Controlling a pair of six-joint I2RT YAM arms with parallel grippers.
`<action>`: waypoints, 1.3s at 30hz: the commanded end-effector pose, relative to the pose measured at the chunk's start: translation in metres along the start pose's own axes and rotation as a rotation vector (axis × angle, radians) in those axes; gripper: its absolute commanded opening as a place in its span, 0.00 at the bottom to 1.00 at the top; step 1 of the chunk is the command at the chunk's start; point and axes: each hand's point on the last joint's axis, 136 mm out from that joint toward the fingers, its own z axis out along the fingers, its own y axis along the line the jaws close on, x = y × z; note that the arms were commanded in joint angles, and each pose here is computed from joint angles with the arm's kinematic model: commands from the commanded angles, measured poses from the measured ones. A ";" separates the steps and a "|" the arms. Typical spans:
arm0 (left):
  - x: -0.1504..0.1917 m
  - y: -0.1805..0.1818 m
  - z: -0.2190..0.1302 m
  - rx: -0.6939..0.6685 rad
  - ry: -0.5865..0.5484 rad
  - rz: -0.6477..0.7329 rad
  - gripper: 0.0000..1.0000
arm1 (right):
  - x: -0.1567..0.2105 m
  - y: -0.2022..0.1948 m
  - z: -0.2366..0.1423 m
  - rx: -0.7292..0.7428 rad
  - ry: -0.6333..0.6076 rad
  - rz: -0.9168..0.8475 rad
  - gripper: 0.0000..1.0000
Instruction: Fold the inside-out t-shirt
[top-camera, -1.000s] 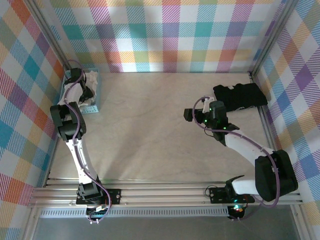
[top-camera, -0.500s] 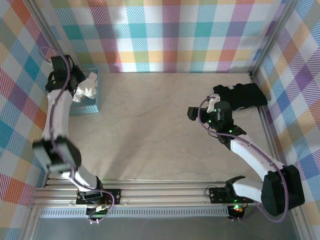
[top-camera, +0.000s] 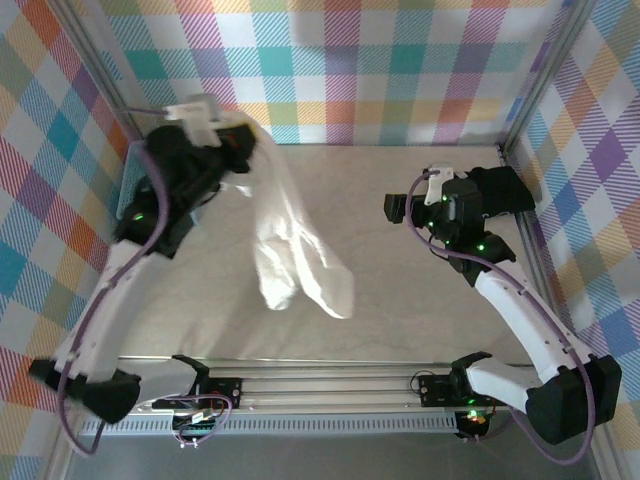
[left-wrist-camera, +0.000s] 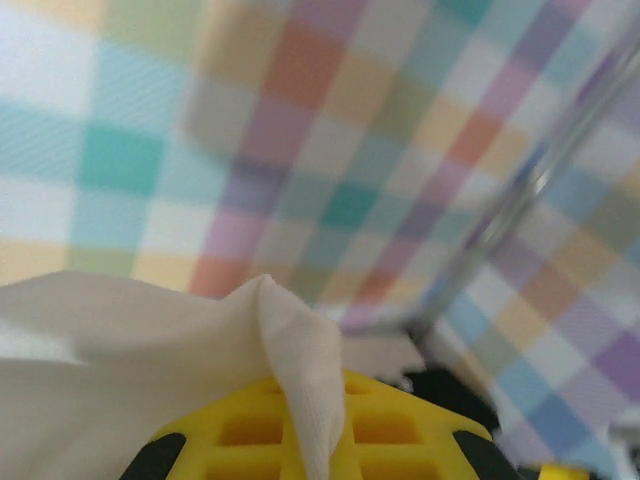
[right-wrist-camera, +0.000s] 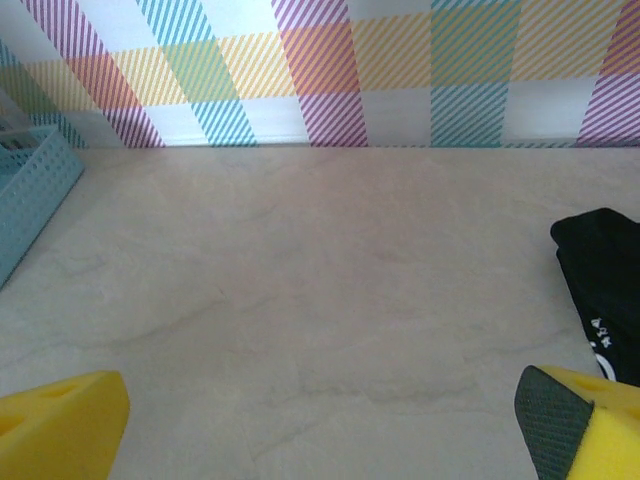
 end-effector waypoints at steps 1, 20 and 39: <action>0.057 -0.014 0.049 0.081 0.134 -0.064 0.06 | 0.015 -0.005 -0.004 0.019 0.098 -0.021 1.00; 0.309 0.082 0.018 -0.156 0.630 -0.111 0.90 | 0.261 0.039 0.028 -0.054 0.805 0.145 0.84; 0.433 0.054 0.046 0.046 0.912 0.012 0.49 | 0.137 0.032 0.028 -0.126 0.465 0.175 0.00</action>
